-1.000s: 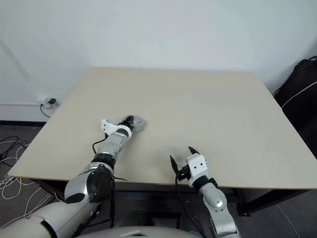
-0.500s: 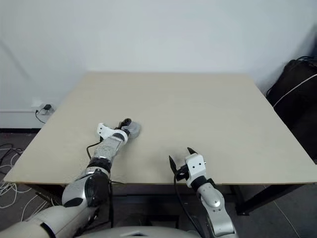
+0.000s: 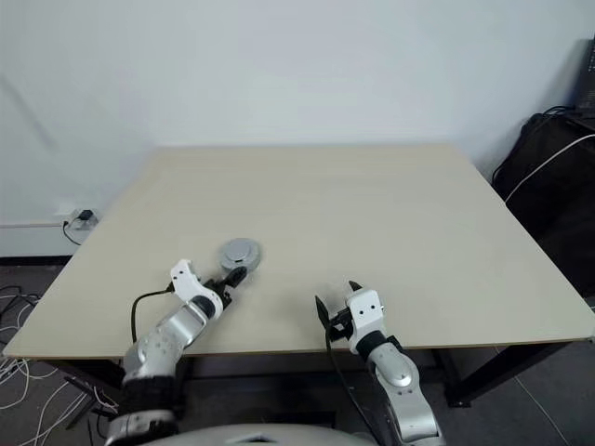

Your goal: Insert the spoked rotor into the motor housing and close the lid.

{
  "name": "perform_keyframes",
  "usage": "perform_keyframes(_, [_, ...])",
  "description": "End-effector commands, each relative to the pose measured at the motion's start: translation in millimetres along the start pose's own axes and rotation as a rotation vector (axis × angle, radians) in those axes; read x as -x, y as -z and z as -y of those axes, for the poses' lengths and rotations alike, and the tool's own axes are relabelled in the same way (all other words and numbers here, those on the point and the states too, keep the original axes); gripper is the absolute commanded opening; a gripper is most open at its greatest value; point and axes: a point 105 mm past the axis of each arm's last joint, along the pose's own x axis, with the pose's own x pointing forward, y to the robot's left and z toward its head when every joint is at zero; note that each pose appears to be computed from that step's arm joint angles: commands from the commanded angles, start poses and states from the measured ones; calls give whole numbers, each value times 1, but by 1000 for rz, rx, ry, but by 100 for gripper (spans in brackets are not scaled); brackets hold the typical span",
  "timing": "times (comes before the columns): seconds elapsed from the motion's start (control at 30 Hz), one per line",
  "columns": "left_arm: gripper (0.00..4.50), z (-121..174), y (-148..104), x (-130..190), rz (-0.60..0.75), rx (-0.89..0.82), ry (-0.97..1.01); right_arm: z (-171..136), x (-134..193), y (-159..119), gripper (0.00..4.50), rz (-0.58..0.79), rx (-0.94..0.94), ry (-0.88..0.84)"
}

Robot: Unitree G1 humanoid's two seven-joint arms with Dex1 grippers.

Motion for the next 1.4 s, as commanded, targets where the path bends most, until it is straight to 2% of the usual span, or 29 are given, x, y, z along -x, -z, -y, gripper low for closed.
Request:
perform_keyframes(0.03, [448, 4, 0, 11, 84, -154, 11, 12, -1, -7, 450, 33, -28, 68])
perform_keyframes(0.1, [448, 6, -12, 17, 210, -274, -14, 21, 1, -6, 450, 42, -31, 140])
perform_keyframes(0.17, [448, 6, -16, 21, 294, -316, -54, 36, 5, -4, 450, 52, -49, 269])
perform_keyframes(0.33, [448, 9, -21, 26, 419, -464, -97, 64, 23, -4, 450, 118, 17, 545])
perform_keyframes(0.47, [448, 16, -20, 24, 490, -615, -90, 64, 35, 1, 450, 130, 18, 592])
perform_keyframes(0.63, [448, 24, -19, 24, 570, -649, -68, 65, 49, 8, 450, 137, -23, 656])
perform_keyframes(0.83, [448, 26, -15, 21, 562, -625, -39, 61, 48, 5, 450, 166, -32, 647])
perform_keyframes(1.1, [448, 35, -4, 16, 488, -607, 72, 61, 45, 3, 450, 182, -41, 647])
perform_keyframes(1.4, [448, 34, -5, 15, 488, -609, 63, 57, 40, 3, 450, 180, -47, 618])
